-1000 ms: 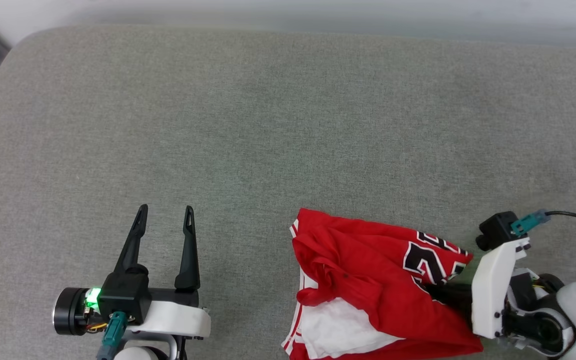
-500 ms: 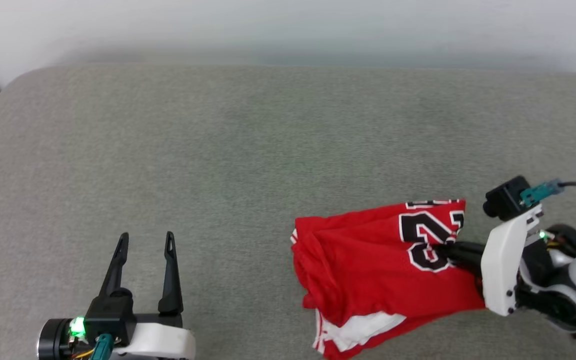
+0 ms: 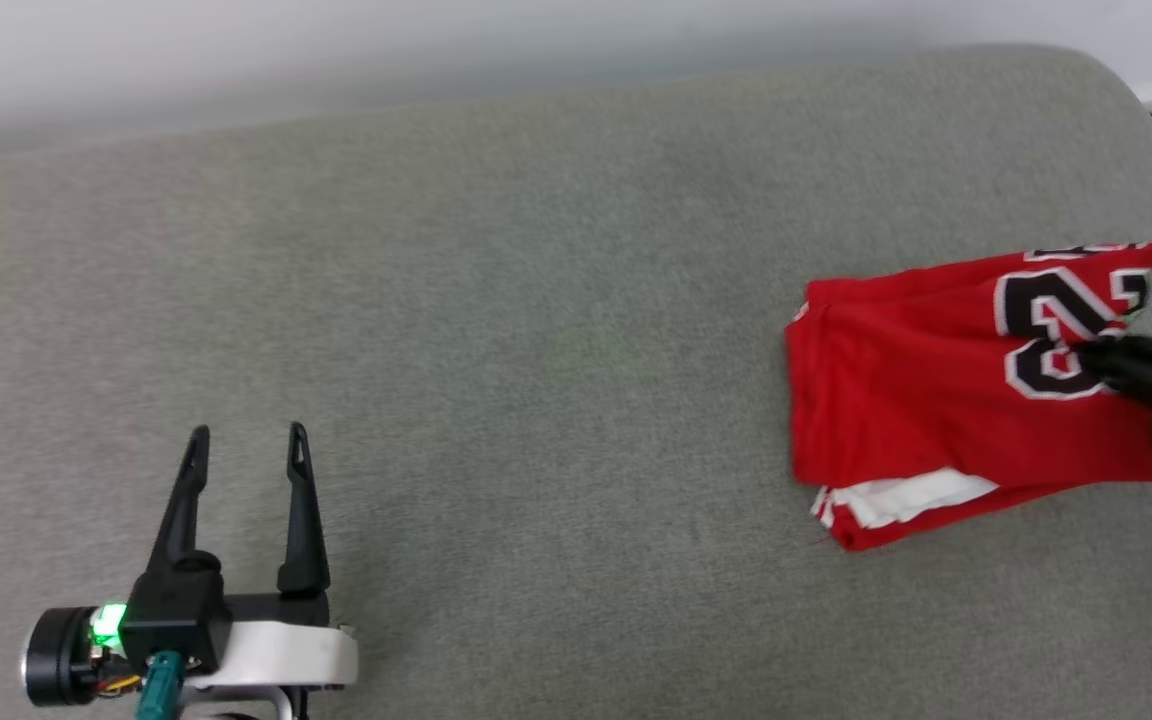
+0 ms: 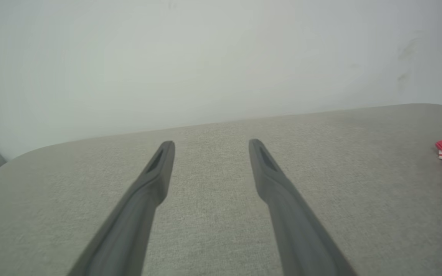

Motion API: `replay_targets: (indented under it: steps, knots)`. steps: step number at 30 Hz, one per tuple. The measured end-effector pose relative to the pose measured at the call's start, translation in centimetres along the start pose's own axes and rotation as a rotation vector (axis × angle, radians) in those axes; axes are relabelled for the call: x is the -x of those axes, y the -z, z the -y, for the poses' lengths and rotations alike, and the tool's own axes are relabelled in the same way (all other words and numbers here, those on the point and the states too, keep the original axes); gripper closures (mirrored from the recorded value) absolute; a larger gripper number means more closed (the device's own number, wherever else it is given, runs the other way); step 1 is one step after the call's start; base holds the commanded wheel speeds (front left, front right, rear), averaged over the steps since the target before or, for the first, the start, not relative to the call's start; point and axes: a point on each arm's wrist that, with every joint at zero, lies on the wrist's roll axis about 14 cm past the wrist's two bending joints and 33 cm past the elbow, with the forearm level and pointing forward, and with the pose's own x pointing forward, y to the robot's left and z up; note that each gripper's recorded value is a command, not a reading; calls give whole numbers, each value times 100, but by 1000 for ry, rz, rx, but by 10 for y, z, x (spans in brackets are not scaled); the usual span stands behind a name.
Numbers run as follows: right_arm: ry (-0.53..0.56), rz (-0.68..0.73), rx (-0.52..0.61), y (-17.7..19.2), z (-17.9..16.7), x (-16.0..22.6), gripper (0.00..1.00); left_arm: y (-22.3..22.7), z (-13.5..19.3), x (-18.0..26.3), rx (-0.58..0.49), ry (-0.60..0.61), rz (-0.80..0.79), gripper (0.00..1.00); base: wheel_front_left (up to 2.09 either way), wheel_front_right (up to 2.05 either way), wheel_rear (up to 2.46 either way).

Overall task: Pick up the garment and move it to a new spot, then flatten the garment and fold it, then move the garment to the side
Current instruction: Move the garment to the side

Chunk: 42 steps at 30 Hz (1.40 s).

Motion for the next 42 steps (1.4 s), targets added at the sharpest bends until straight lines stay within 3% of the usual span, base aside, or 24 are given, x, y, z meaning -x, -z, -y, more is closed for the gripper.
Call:
replay_targets:
  steps: [7,14,19,26,27,28,31,35,42]
  knots:
    - [259,-83,-14,16,86,11,100,20,8,-30,-9,50,-12,0,0,0,0]
    - [447,-155,-44,32,147,8,100,45,15,-56,-8,94,-25,0,0,0,0]
    - [527,-198,-65,48,169,-6,100,64,19,-66,2,111,-44,0,0,0,0]
    - [561,-235,-47,63,174,-31,100,76,13,-67,-1,96,-68,0,0,0,0]
    - [572,-221,-49,61,176,-30,56,75,12,-66,-1,91,-66,0,0,0,0]
    - [585,-209,-42,58,179,-29,0,73,12,-65,0,88,-63,0,0,0,0]
    - [622,-162,0,46,186,-21,0,64,11,-63,1,79,-51,0,0,0,0]
    - [651,0,103,4,188,-13,0,49,7,-57,5,53,-30,0,0,0,0]
    - [626,361,242,-78,153,-4,0,26,1,-36,8,20,-13,0,0,0,0]
